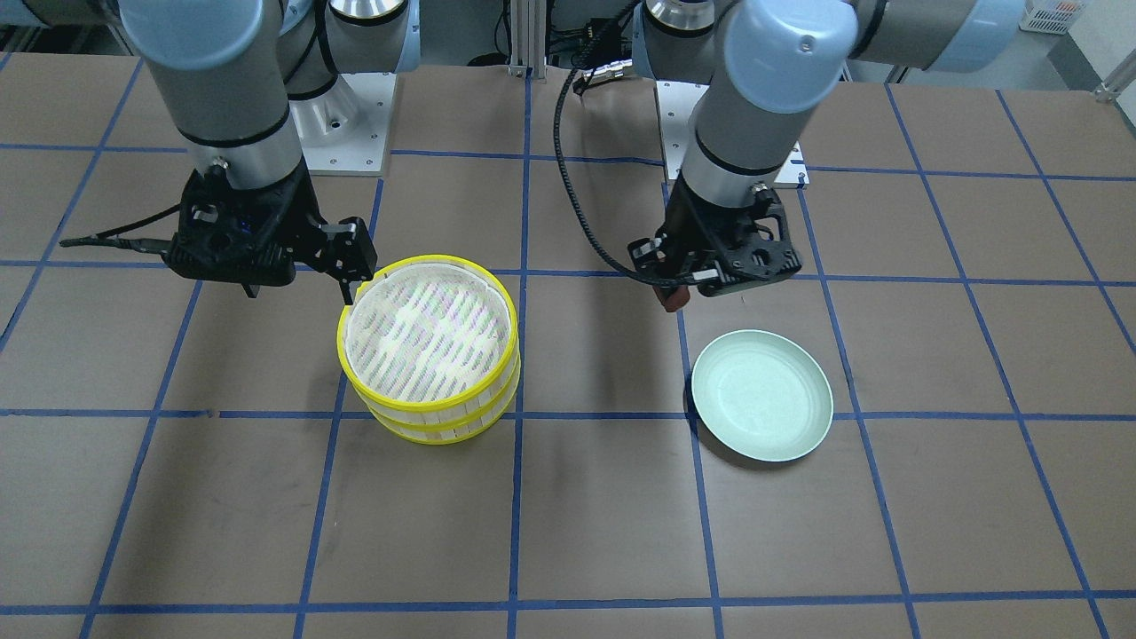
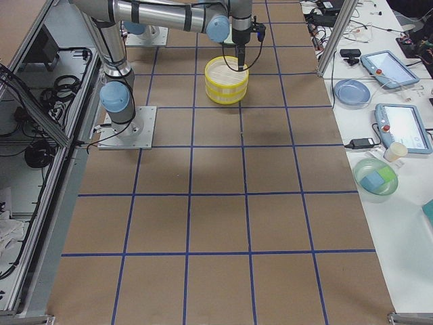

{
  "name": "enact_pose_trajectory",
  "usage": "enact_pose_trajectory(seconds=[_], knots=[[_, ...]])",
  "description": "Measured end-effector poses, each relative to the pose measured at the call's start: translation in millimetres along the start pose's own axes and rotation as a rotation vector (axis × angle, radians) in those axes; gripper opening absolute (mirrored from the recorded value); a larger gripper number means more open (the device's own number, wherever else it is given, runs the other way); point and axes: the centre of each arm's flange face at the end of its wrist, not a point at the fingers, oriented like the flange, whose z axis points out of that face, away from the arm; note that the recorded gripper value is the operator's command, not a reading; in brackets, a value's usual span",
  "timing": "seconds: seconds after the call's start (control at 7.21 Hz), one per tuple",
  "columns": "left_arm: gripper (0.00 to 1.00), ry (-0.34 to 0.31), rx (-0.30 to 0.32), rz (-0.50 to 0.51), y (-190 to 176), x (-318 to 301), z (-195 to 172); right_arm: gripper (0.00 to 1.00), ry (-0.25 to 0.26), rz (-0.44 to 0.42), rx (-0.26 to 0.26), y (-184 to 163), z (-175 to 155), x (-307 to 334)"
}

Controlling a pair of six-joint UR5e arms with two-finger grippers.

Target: Stack buns with steamer

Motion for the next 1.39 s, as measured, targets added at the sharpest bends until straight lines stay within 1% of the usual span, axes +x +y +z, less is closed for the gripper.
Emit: enact_pose_trajectory(seconds=[0.14, 0.28, 0.42, 0.55, 0.69, 0.83, 0.97, 1.25, 1.39], knots=[[0.00, 0.017, 0.018, -0.013, 21, 32, 1, 1.00, -0.016, 0.002, 0.017, -3, -37, 1], [0.00, 0.044, 0.036, -0.022, 40, 59, 2, 1.00, -0.034, 0.005, 0.032, -3, -66, 2], [0.00, 0.091, 0.045, -0.035, 51, 81, 5, 1.00, -0.049, 0.011, 0.048, -3, -84, 4], [0.00, 0.141, 0.048, -0.046, 58, 102, 13, 1.00, -0.056, 0.015, 0.056, -1, -93, 6], [0.00, 0.173, 0.054, -0.036, 65, 124, 26, 1.00, -0.058, 0.016, 0.053, 0, -96, 7], [0.05, 0.184, 0.051, -0.015, 72, 144, 45, 1.00, -0.056, 0.014, 0.040, 2, -95, 8], [0.77, 0.184, 0.045, 0.003, 77, 159, 66, 1.00, -0.051, 0.010, 0.032, 6, -96, 9], [0.86, 0.180, 0.046, 0.034, 83, 180, 94, 1.00, -0.047, 0.005, 0.028, 11, -97, 9], [0.86, 0.177, 0.046, 0.045, 85, 183, 99, 1.00, -0.046, 0.004, 0.026, 11, -96, 10]])
